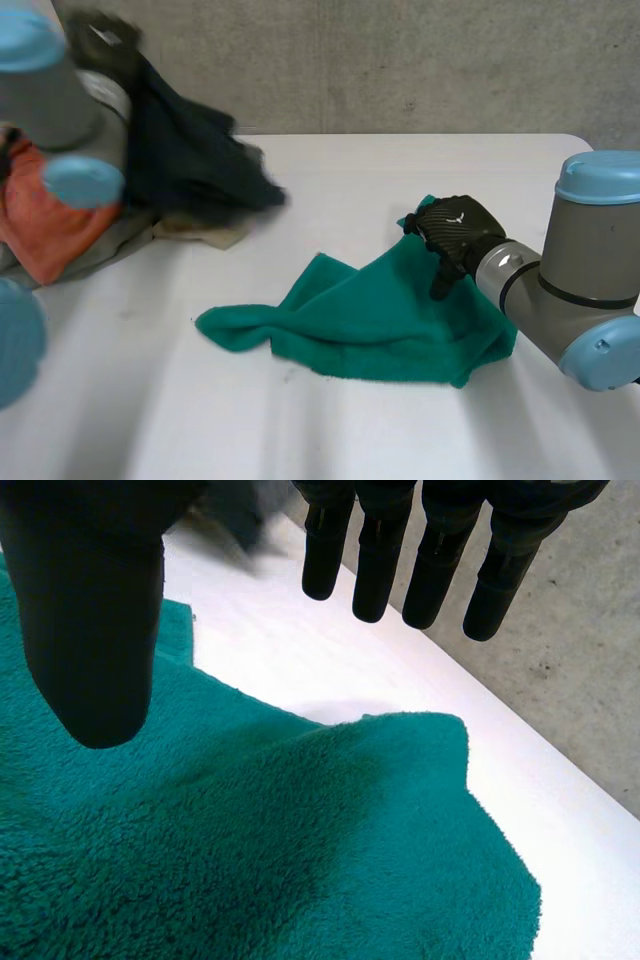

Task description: Fold the laundry.

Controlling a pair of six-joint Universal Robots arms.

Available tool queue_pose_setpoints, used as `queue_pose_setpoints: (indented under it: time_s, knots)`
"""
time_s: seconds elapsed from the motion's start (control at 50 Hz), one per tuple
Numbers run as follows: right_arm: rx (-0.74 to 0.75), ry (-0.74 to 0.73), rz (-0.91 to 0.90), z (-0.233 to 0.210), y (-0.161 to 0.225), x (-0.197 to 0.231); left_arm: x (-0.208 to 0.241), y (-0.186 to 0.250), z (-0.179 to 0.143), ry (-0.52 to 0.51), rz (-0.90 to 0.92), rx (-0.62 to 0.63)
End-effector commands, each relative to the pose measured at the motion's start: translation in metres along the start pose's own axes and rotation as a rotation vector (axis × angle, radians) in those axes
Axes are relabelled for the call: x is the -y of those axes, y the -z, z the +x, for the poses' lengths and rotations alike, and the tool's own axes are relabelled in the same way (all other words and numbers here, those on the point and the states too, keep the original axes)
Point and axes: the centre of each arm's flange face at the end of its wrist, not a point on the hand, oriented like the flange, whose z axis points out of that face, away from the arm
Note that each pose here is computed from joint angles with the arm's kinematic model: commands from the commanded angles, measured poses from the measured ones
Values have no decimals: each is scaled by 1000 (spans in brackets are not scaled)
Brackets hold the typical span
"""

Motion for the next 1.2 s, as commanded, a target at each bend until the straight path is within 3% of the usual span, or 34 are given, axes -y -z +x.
queue_pose_setpoints:
  time_s: [0.02,0.28,0.44,0.6,0.78,0.96,1.2]
  knots:
    - [10,6,4,-4,1,1,-5,-24,-73,-26,57,126]
    - [3,13,20,-4,4,8,-102,-16,-33,-135,-197,-44]
    - [-39,17,52,14,5,21,-65,30,-23,-119,-306,-197]
    - [-40,78,7,32,5,21,-19,108,-12,-60,-364,-363]
    - [-44,96,-27,42,5,15,-24,205,31,111,-538,-591]
    - [-10,87,-43,32,8,9,-45,225,65,255,-637,-667]
    - [18,82,-70,20,12,-3,-66,225,104,214,-655,-712]
